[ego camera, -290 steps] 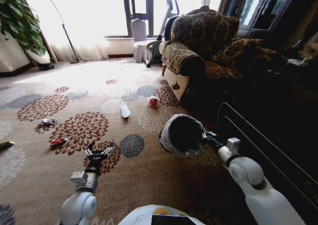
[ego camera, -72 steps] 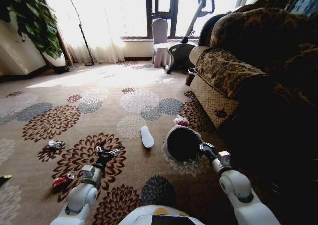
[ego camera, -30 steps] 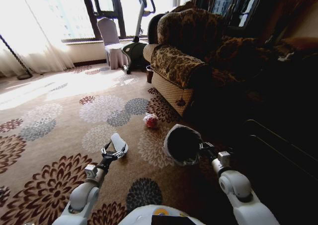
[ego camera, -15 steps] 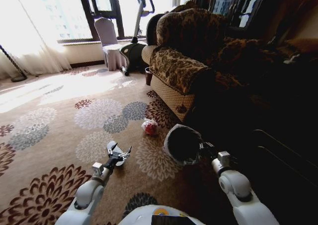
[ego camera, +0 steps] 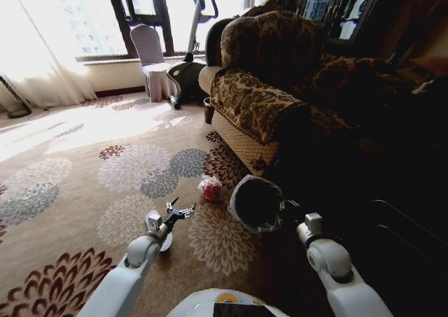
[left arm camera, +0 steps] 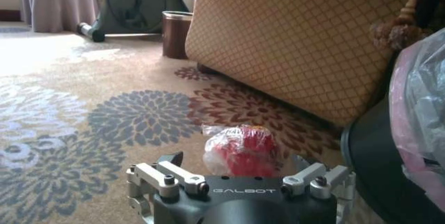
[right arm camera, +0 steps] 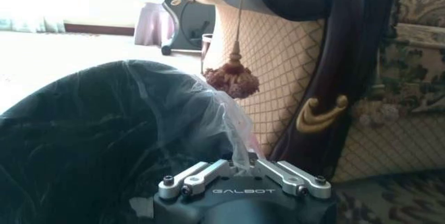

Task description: Pick up the trash from the ground and place it into the trash bin.

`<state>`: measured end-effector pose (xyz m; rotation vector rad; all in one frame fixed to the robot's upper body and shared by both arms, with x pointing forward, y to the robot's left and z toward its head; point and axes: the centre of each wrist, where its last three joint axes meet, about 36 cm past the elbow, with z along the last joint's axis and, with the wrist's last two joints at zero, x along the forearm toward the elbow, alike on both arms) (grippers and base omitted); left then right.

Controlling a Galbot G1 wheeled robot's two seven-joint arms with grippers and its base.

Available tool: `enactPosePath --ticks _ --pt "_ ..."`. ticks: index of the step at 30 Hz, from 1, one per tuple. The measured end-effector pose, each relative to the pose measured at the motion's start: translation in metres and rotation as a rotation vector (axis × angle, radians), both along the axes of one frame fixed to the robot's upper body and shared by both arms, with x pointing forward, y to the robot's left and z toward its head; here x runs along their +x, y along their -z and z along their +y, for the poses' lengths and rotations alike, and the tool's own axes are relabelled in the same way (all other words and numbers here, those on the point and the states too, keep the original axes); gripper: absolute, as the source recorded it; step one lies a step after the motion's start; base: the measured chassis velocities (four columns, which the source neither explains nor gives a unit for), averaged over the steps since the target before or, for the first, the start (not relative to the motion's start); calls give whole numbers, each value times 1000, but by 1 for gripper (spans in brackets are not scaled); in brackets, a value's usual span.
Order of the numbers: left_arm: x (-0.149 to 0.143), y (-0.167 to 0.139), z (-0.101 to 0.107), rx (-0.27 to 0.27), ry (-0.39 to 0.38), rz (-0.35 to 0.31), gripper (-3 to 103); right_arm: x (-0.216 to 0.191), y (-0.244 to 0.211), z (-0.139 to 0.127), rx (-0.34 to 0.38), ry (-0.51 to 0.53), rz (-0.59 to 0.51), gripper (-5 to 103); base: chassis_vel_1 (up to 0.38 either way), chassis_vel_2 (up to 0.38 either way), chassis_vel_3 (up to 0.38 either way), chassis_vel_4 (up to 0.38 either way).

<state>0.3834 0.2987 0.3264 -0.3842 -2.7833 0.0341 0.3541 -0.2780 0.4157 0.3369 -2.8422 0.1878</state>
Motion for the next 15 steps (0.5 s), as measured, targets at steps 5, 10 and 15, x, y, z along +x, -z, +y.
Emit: enactPosePath --ticks 5,10,15 --pt "29 12 -9 -6 -10 19 100 -3 2 -3 -3 0 7 1 0 0 0 0" --pt "69 22 -35 -22 25 28 100 -6 3 -7 -8 10 11 1 0 0 0 0" --pt "91 40 -61 -10 55 70 100 -6 2 -6 -7 13 8 1 0 0 0 0"
